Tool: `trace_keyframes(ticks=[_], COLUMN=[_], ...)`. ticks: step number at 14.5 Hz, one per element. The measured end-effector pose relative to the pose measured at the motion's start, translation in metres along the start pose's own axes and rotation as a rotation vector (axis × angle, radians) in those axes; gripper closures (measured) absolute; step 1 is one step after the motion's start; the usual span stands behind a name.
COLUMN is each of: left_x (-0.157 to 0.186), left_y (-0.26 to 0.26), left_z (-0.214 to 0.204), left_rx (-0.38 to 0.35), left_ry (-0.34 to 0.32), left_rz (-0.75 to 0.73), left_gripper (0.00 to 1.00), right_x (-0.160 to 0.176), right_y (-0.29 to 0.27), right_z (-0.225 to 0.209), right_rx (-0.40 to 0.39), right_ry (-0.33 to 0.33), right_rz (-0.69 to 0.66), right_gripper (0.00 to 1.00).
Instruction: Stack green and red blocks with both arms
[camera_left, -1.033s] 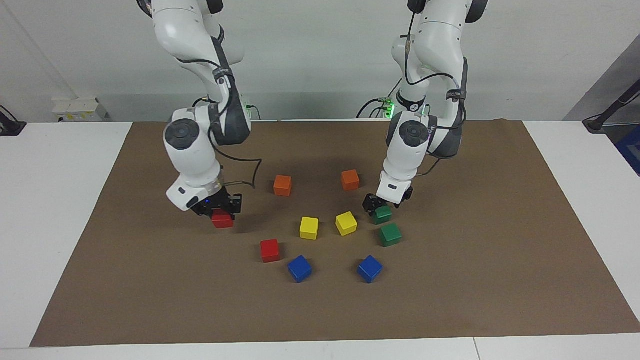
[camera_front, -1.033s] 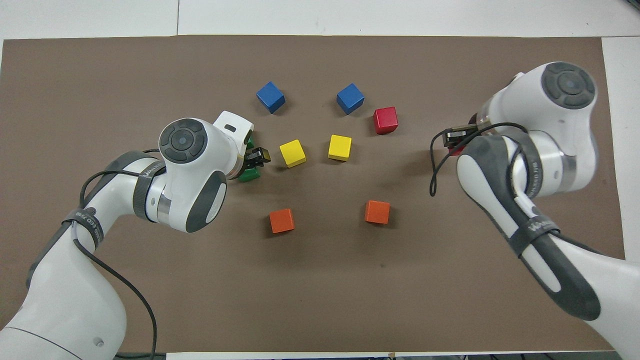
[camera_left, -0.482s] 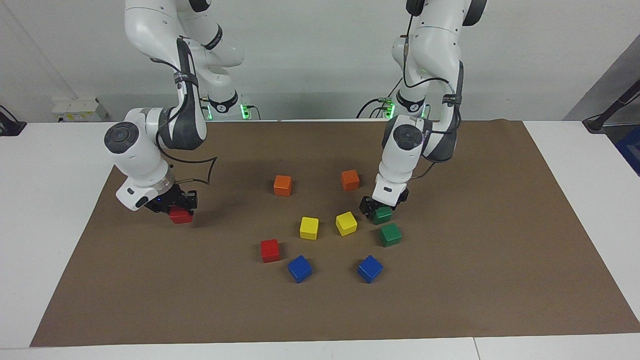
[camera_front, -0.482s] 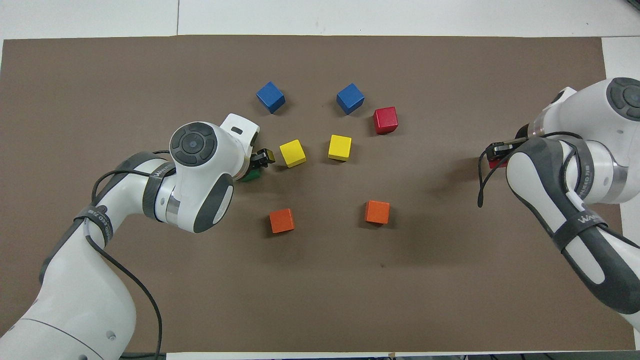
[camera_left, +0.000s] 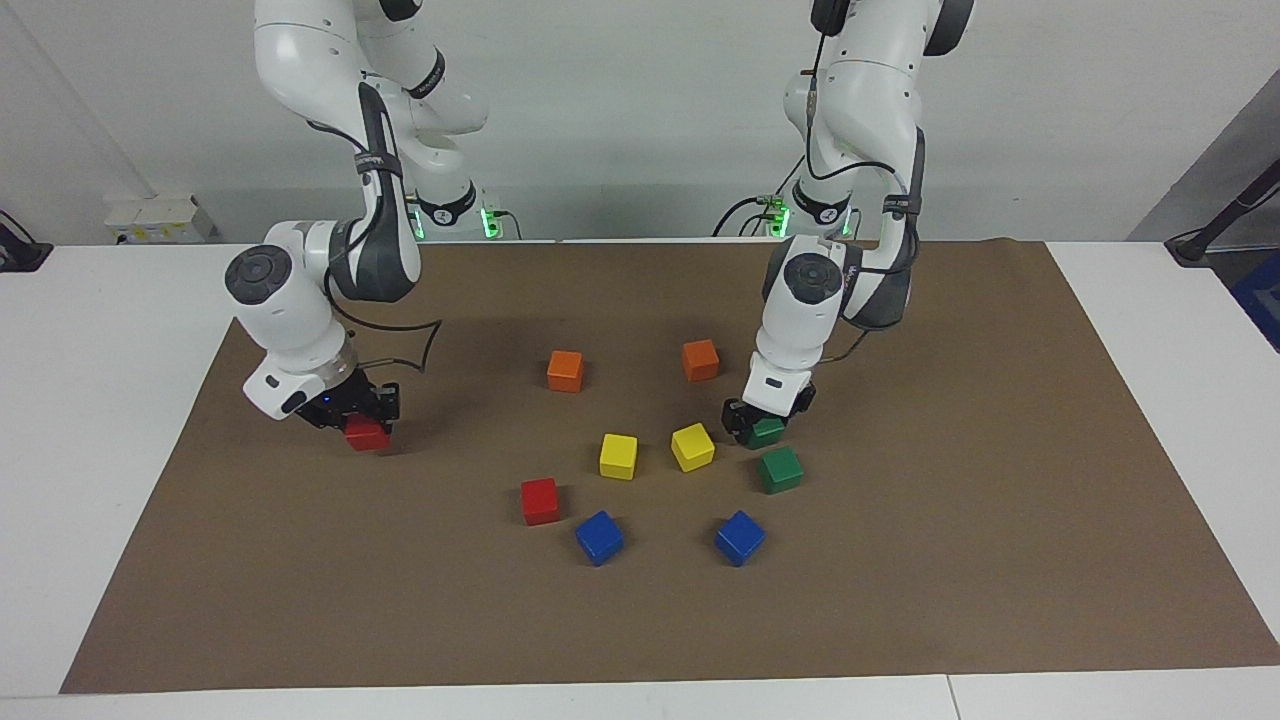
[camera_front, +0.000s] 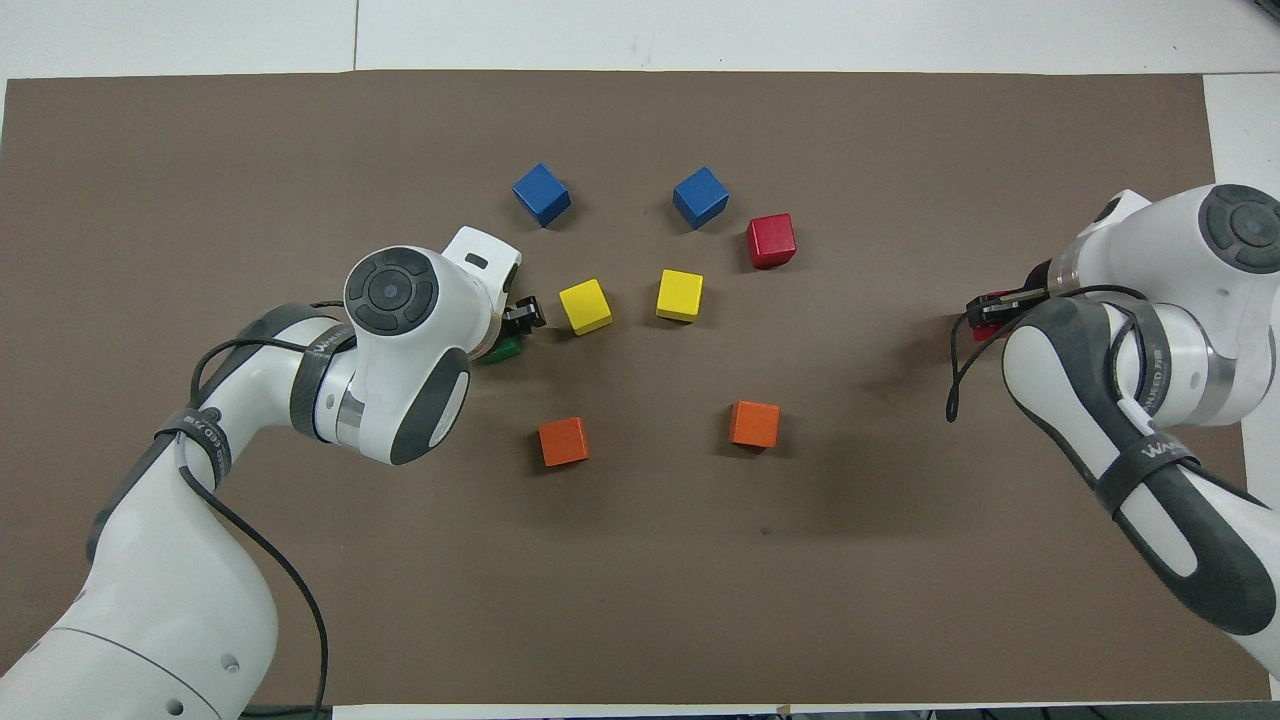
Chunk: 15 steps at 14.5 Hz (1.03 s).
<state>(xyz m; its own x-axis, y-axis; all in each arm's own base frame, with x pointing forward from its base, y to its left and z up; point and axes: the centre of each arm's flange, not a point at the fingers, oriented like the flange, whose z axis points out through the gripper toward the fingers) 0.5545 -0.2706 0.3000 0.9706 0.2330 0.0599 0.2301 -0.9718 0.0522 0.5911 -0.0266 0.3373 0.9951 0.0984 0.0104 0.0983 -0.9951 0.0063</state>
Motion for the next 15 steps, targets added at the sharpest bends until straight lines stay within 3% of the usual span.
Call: trace_keyframes(ticks=[3, 11, 15], left_x=[0.0, 0.004, 0.029], left_y=[0.0, -0.001, -0.054], left_z=[0.0, -0.009, -0.103], left_rx=[0.019, 0.029, 0.049], left_ry=[0.015, 0.014, -0.035], left_rz=[0.028, 0.054, 0.131], left_gripper=[0.45, 0.45, 0.45], right_x=[-0.003, -0.015, -0.022], right_y=[0.002, 0.025, 0.033], right_z=[0.006, 0.02, 0.03], right_rx=[-0.002, -0.004, -0.011], right_ry=[0.01, 0.013, 0.042], right_rz=[-0.006, -0.023, -0.026], right_gripper=[0.45, 0.45, 0.45])
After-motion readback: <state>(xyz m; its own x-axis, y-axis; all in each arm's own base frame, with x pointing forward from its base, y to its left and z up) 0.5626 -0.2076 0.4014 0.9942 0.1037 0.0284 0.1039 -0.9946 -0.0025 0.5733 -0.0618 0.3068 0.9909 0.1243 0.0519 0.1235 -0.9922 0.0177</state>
